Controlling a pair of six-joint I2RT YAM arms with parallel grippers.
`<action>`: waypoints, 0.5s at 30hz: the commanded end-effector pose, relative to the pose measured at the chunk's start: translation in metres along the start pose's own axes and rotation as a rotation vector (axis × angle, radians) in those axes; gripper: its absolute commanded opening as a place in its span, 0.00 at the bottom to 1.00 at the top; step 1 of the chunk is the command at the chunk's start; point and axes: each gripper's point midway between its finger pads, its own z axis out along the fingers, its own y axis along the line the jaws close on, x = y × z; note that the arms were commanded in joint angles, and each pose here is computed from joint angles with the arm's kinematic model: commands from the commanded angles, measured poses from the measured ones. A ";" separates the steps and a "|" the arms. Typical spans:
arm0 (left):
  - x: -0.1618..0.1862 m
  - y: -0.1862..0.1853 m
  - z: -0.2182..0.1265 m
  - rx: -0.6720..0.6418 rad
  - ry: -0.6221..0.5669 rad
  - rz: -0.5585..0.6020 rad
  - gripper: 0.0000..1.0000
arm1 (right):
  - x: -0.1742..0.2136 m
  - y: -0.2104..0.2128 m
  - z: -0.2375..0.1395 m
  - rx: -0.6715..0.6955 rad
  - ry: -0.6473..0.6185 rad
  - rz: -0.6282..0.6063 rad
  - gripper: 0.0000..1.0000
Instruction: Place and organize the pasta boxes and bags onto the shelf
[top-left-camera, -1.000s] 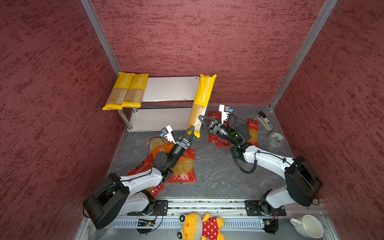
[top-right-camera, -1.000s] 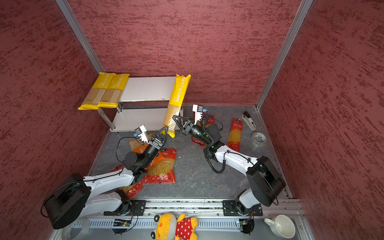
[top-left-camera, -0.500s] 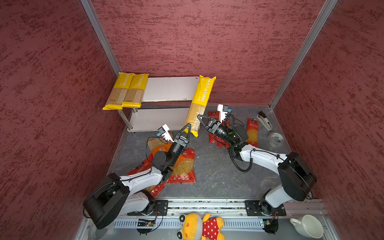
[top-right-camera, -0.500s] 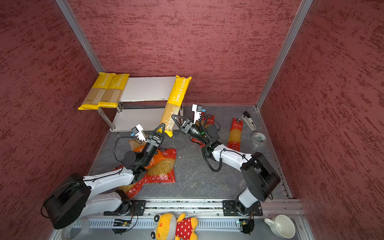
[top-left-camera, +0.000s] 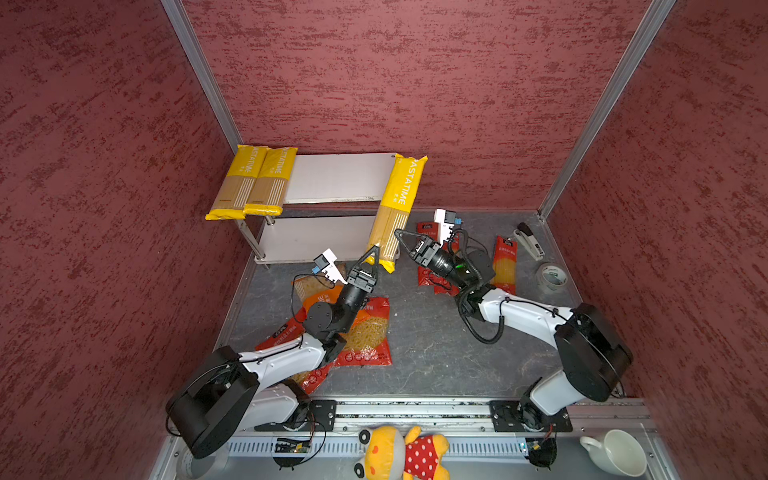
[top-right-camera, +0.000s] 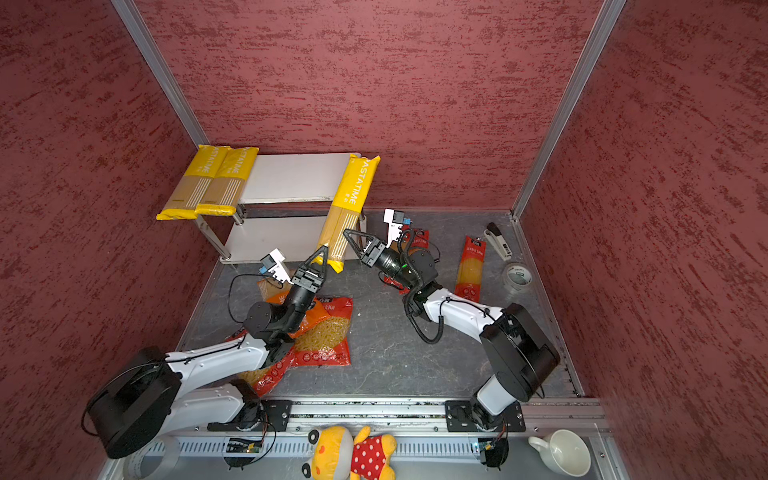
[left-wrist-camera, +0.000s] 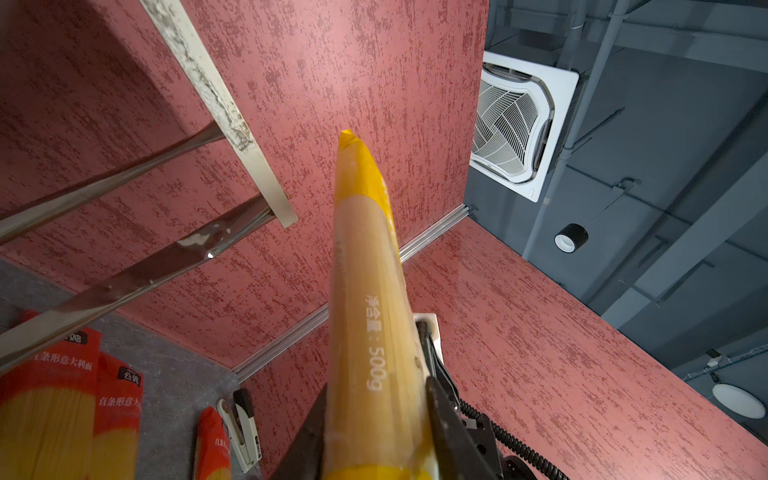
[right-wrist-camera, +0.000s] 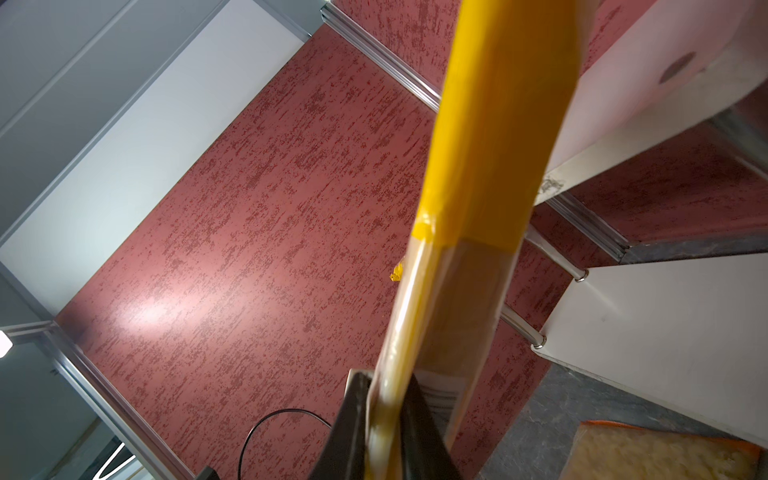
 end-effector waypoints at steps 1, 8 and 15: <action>-0.027 -0.036 0.001 0.105 -0.093 0.042 0.08 | -0.020 0.029 0.003 -0.083 -0.075 -0.044 0.24; -0.041 -0.043 0.004 0.092 -0.132 0.109 0.00 | -0.020 0.028 0.003 -0.077 -0.077 -0.046 0.33; -0.052 -0.042 0.008 0.085 -0.162 0.137 0.00 | -0.021 0.027 0.002 -0.070 -0.081 -0.049 0.40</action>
